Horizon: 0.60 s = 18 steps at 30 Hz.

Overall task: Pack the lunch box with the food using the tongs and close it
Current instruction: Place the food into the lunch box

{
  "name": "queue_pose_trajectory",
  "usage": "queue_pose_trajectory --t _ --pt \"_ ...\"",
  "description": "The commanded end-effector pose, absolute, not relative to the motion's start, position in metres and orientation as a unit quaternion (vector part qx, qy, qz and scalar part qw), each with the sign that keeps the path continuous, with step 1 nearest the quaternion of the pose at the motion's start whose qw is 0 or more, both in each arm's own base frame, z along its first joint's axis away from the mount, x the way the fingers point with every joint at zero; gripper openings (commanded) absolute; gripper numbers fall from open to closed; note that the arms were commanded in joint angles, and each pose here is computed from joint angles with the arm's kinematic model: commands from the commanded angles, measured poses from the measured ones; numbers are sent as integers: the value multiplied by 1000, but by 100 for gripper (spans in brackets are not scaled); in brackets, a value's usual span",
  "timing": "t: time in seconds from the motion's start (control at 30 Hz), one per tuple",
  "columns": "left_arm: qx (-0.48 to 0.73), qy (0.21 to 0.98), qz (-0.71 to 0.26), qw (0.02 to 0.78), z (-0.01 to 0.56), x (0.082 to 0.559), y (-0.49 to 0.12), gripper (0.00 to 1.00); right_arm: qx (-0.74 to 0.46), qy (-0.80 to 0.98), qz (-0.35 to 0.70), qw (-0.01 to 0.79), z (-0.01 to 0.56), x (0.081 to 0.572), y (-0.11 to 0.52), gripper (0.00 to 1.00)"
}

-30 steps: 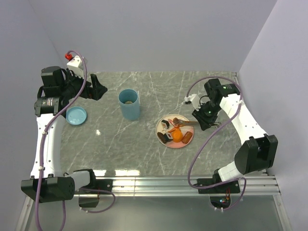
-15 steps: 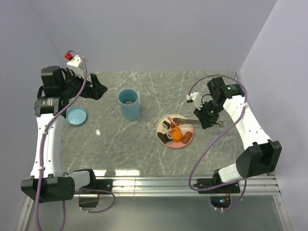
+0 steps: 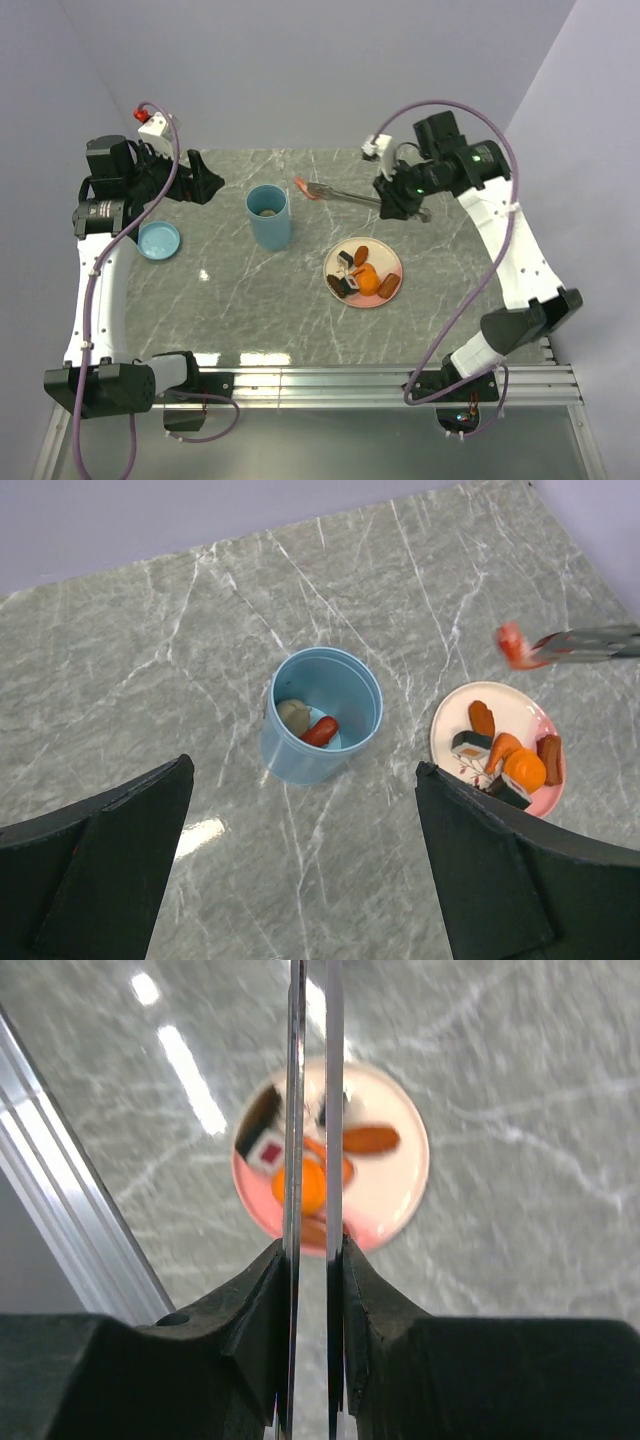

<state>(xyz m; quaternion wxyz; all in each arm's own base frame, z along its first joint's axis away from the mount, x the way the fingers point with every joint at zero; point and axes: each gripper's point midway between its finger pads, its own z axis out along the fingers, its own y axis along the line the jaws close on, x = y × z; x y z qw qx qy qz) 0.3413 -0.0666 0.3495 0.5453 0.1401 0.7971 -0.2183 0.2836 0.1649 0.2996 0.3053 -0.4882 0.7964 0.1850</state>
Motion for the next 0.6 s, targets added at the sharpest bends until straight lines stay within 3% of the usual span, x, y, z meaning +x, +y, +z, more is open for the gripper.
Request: queue_pose_trajectory --t 0.0,0.43,0.53,0.57 --pt "136 777 -234 568 371 347 -70 99 -488 782 210 325 309 301 207 21" --pt "111 779 -237 569 369 351 -67 99 -504 766 220 333 290 349 275 22" --pt "109 780 -234 570 370 352 -67 99 -510 763 226 328 284 349 283 28" --pt "110 780 -234 570 371 351 -67 99 -512 762 225 325 282 348 285 35"
